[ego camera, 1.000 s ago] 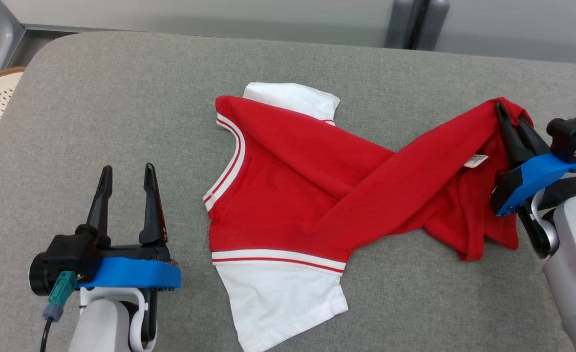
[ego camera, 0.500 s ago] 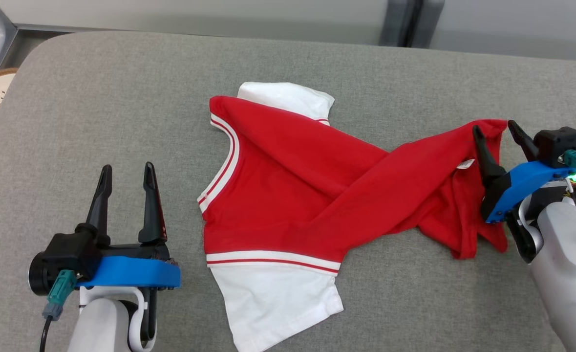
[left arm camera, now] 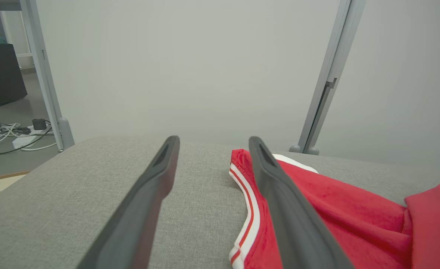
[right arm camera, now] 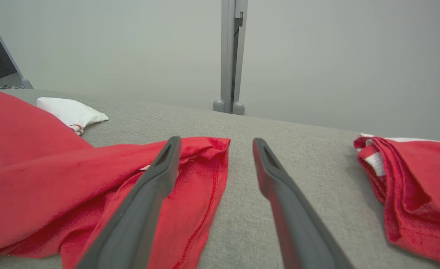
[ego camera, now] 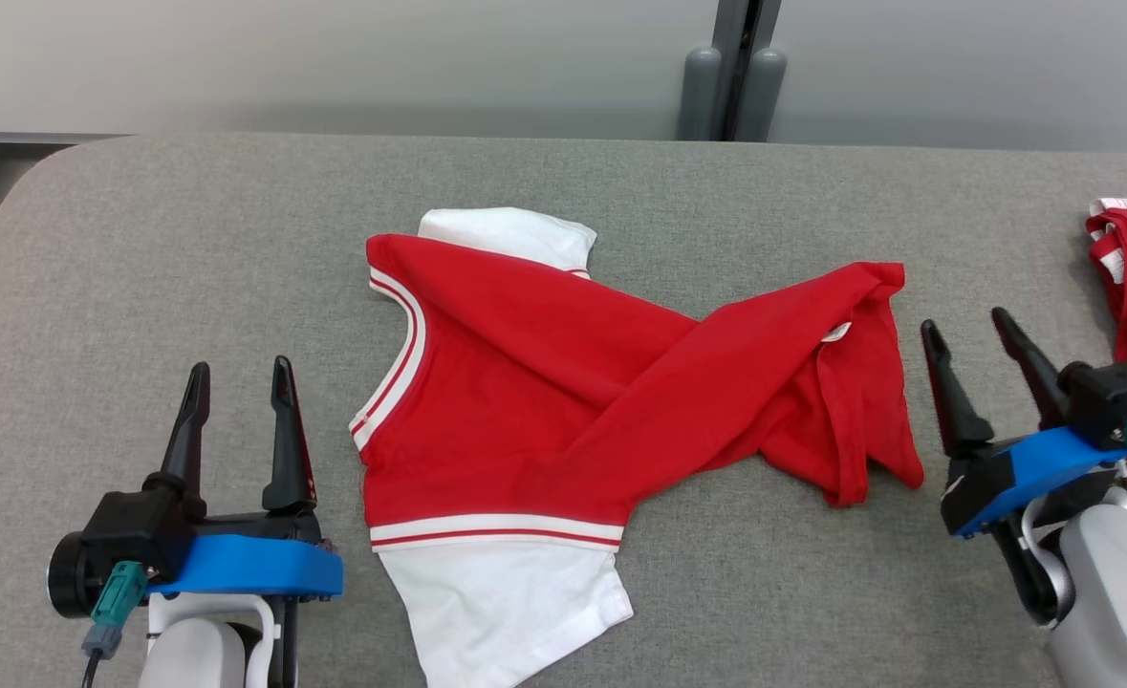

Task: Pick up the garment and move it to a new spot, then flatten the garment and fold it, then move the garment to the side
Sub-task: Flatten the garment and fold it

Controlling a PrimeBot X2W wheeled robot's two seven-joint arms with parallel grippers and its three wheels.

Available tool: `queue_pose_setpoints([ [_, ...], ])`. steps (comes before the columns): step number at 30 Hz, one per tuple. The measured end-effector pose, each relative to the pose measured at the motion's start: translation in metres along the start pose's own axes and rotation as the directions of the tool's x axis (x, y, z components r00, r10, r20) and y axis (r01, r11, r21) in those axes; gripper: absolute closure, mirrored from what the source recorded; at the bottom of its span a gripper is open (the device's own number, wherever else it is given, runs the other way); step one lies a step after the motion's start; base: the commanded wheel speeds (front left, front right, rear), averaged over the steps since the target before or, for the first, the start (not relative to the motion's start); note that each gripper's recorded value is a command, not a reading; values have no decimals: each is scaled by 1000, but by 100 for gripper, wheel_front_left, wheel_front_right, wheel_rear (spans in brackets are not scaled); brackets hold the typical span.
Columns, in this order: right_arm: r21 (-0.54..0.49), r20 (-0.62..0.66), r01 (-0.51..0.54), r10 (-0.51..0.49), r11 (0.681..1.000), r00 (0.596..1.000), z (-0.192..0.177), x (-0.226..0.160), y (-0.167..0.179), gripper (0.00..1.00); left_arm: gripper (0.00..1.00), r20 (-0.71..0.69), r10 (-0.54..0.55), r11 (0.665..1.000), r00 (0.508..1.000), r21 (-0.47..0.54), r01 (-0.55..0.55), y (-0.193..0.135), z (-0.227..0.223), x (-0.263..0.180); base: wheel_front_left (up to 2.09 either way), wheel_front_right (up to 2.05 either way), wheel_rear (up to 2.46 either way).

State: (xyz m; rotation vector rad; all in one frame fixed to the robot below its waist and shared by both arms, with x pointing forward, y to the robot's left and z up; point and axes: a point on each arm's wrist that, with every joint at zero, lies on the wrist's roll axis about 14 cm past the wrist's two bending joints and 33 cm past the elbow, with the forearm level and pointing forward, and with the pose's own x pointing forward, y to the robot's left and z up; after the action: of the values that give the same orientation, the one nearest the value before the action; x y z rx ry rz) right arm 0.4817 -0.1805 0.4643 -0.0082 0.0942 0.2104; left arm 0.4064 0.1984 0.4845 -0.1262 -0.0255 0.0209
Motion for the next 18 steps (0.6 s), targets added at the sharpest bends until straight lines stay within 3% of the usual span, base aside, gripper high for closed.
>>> queue_pose_setpoints([
  [9,4,-31,-100,100,995,995,-1,6,43,0,0,-9,-15,1000,1000,4,15,-4,-3,-2,0,0,0],
  [18,-22,-165,-98,93,995,982,-31,24,39,0,0,-17,11,1000,1000,2,-11,5,-5,-5,0,0,0],
])
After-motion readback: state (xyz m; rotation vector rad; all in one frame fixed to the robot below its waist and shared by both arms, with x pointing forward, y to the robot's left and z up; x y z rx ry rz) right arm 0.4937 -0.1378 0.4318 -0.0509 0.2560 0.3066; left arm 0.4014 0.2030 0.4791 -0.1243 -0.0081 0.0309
